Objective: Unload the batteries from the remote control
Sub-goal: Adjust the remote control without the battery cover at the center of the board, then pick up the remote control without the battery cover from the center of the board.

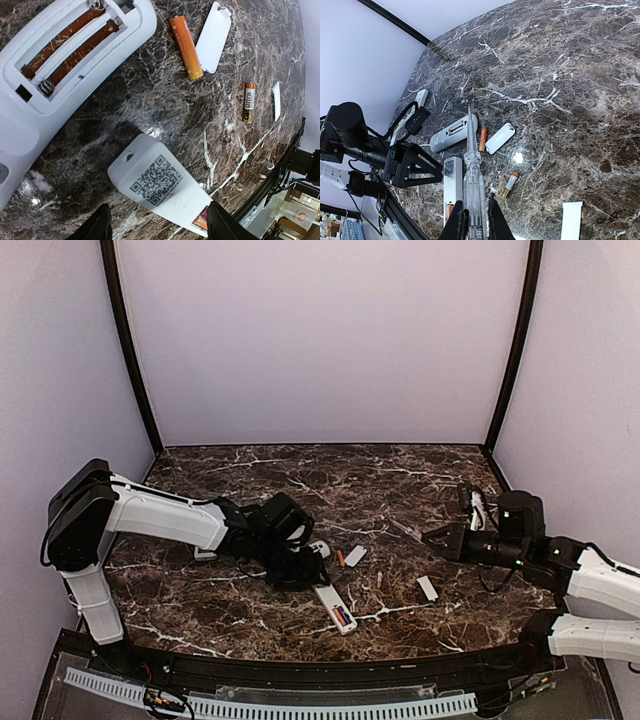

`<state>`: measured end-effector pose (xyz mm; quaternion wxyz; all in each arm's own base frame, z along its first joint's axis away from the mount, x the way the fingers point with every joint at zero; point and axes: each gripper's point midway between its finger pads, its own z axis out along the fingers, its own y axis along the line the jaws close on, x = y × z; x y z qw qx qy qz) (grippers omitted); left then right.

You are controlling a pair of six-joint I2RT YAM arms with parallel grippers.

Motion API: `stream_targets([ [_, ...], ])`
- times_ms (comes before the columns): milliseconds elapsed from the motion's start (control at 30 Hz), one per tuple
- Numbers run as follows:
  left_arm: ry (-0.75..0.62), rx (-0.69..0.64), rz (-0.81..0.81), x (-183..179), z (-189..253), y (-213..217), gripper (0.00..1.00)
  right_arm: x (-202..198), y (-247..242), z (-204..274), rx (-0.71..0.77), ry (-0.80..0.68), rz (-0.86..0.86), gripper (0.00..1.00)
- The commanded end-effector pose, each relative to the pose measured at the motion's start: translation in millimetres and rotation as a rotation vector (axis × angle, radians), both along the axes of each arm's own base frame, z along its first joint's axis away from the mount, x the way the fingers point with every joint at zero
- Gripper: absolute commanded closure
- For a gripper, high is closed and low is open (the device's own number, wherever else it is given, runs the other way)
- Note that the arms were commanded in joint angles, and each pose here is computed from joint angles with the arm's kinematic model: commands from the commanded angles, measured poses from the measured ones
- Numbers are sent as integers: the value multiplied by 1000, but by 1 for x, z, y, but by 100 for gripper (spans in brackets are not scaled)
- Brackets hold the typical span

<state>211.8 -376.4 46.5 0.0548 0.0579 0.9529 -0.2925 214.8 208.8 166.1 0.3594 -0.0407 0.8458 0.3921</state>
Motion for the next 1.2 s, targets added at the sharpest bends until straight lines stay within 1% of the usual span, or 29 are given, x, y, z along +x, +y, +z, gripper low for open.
stream_targets([
  [0, 11, 1, -18, 1, -3, -9, 36, 1, 6, 4, 16, -26, 22, 100],
  [100, 8, -3, -37, 4, -5, -17, 36, 2, 7, 4, 17, -27, 26, 100],
  [267, -49, -30, -82, 19, 6, -37, 36, 3, 8, 2, 16, -21, 27, 100],
  [300, -53, -22, -99, 19, 2, -39, 36, 3, 8, 2, 16, -21, 28, 100],
  [333, -68, -36, -107, 24, 9, -45, 36, 2, 8, 2, 15, -18, 28, 100],
  [367, -66, -18, -125, 24, 3, -45, 36, 2, 8, 2, 15, -19, 27, 100],
  [400, -78, -22, -132, 27, 7, -50, 36, 2, 8, 2, 15, -19, 26, 100],
  [533, -93, 39, -173, 29, 0, -45, 36, 3, 6, 4, 17, -22, 12, 100],
  [600, -106, 90, -188, 28, -4, -38, 35, 4, 5, 5, 22, -26, 8, 100],
  [633, -105, 130, -206, 25, -7, -31, 34, 4, 5, 5, 23, -27, 7, 100],
  [667, -139, 161, -222, 27, -7, -29, 33, 4, 5, 4, 21, -26, 8, 100],
  [700, -137, 197, -234, 23, -9, -24, 31, 4, 6, 4, 21, -24, 7, 100],
  [767, -158, 238, -256, 19, -8, -22, 28, 4, 6, 1, 15, -18, 11, 100],
  [867, -166, 273, -278, 7, -10, -22, 24, 4, 7, -1, 13, -13, 12, 100],
  [1000, -187, 316, -285, 1, -11, -22, 21, 4, 6, 0, 19, -20, 9, 100],
  [1167, -192, 326, -291, -3, -11, -25, 20, 5, 6, 1, 19, -24, 7, 100],
])
